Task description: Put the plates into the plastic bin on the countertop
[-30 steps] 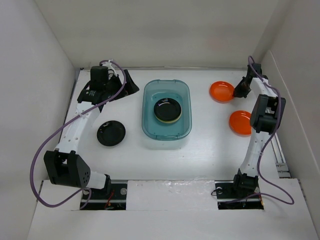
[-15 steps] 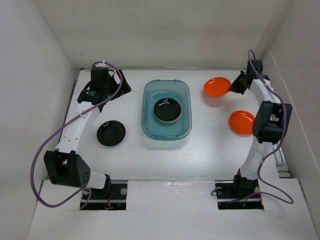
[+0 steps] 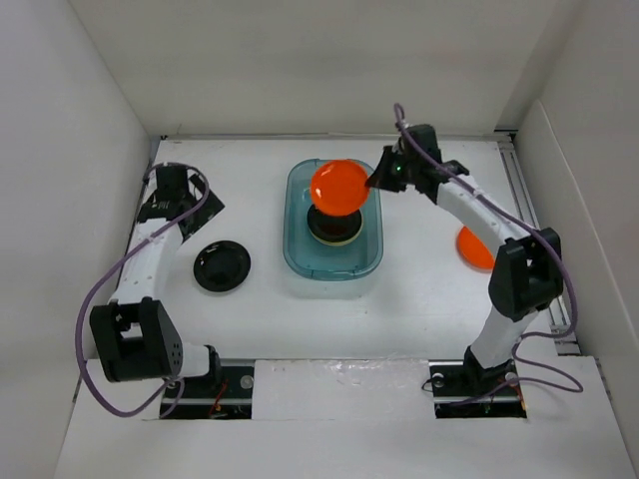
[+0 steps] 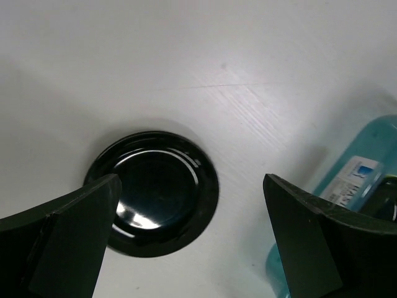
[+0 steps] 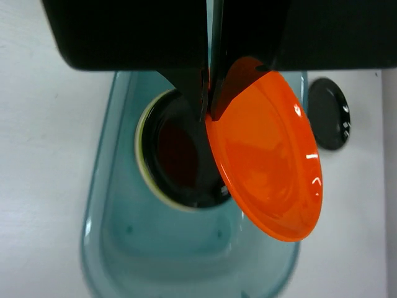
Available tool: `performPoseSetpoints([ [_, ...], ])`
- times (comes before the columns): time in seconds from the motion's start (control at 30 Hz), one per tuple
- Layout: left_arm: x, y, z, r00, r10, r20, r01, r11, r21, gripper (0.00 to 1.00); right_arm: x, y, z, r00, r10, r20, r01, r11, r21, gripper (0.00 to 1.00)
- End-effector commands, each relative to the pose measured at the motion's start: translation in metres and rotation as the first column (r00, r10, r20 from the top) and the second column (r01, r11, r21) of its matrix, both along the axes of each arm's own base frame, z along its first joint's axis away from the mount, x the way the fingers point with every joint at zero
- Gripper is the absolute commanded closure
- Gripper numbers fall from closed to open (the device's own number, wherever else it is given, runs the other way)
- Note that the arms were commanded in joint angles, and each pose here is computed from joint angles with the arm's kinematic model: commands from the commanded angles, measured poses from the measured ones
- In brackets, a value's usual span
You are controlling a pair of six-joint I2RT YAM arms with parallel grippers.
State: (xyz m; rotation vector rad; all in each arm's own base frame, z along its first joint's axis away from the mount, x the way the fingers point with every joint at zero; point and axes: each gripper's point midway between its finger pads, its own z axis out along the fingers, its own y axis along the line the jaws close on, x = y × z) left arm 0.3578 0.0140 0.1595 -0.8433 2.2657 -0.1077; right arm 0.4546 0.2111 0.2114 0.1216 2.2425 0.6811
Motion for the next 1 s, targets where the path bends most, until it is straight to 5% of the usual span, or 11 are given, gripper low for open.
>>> performPoseSetpoints([
  [0.0,-0.021,0.024,0.015,0.994,0.091,0.062,-0.091,0.996,-0.004,0.00,-0.011,0.031,-0.021,0.996,0.089,-0.004,-0.089,0.996,0.003,1.00],
  [0.23,-0.071,0.066,0.020,0.959,0.257,0.120,-0.261,0.965,0.024,0.00,-0.015,0.055,-0.056,0.991,0.134,-0.027,-0.134,0.991,0.012,1.00],
  [0.7,-0.080,0.011,0.009,0.988,0.112,0.102,-0.094,0.981,-0.167,0.00,0.004,0.050,-0.078,0.992,0.106,-0.068,-0.107,0.994,-0.006,0.97],
  [0.73,-0.080,0.011,0.009,0.988,0.112,0.102,-0.094,0.981,-0.167,0.00,0.004,0.050,-0.078,0.992,0.106,-0.068,-0.107,0.994,-0.006,0.88],
  [0.77,-0.083,0.008,0.003,0.990,0.115,0.086,-0.098,0.978,-0.183,0.00,0.004,0.050,-0.078,0.992,0.106,-0.068,-0.107,0.994,-0.006,0.64],
  [0.83,-0.086,0.005,-0.010,0.992,0.117,0.055,-0.103,0.974,-0.203,0.00,0.001,0.047,-0.079,0.993,0.096,-0.070,-0.097,0.995,-0.015,0.38],
  [0.9,-0.091,0.003,-0.022,0.990,0.141,0.023,-0.132,0.965,-0.227,0.00,-0.005,0.047,-0.058,0.996,0.090,-0.013,-0.091,0.996,-0.012,0.00],
  [0.97,-0.093,0.002,-0.030,0.988,0.157,0.000,-0.152,0.958,-0.241,0.00,-0.014,0.050,-0.027,0.995,0.092,0.050,-0.092,0.996,-0.002,0.00],
])
